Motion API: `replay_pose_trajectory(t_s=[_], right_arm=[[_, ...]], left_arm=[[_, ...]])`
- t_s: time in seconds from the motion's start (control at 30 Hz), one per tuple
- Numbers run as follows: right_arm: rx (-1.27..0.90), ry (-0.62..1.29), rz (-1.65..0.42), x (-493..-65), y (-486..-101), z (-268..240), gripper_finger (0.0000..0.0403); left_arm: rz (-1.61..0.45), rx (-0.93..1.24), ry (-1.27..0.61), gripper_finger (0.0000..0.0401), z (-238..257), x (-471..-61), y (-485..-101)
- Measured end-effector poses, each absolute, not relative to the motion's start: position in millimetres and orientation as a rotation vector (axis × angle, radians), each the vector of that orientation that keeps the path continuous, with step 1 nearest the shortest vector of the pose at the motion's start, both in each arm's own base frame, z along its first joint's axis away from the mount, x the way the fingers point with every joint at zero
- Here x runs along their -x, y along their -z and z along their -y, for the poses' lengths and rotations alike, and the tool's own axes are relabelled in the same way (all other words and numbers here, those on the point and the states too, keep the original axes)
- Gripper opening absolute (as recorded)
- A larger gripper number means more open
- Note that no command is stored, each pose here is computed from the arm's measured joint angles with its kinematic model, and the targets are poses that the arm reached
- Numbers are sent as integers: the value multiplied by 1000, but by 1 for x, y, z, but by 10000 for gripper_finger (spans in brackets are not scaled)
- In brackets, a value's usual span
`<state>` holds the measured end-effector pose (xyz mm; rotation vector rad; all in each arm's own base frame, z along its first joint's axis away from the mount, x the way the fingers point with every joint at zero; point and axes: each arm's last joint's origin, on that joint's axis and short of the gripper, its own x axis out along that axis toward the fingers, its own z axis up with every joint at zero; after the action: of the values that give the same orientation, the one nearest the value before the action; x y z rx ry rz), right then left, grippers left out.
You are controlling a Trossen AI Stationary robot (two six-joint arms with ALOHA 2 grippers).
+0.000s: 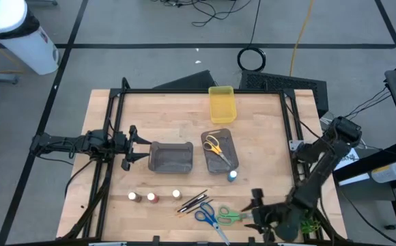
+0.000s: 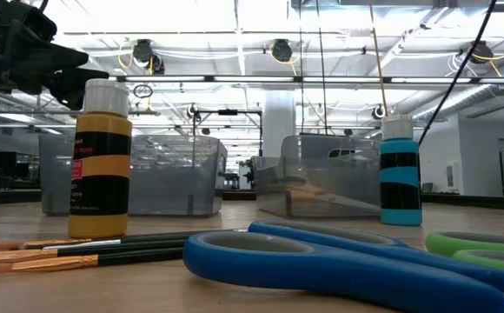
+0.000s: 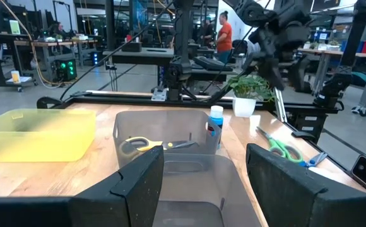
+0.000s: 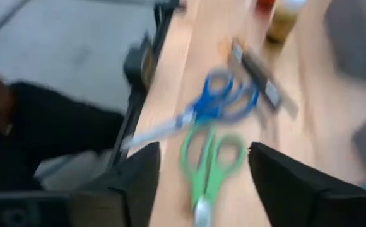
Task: Pick & Place Paint Supplies
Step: Put the green scissors into the right black bin
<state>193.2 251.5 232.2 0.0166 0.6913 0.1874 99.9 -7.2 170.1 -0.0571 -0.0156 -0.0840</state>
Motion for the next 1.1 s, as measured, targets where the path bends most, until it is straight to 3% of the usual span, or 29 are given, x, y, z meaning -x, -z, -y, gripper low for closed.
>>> replay_pose_trajectory(t_s=[0.2,0.33,0.7,1.1], right_arm=[[-60,-156,-802,-170,-203,-248,145],[-29,-158,-827,-161,-181,-241,126],[-49,-224,-859,-150,-142,-225,199],[80,-273,-950,-170,-102,-241,183]], left_arm=[[15,57,84,237,7,-100,-170],[15,57,84,237,7,-100,-170],[15,57,84,237,7,-100,-170],[16,57,84,237,7,-100,-170]])
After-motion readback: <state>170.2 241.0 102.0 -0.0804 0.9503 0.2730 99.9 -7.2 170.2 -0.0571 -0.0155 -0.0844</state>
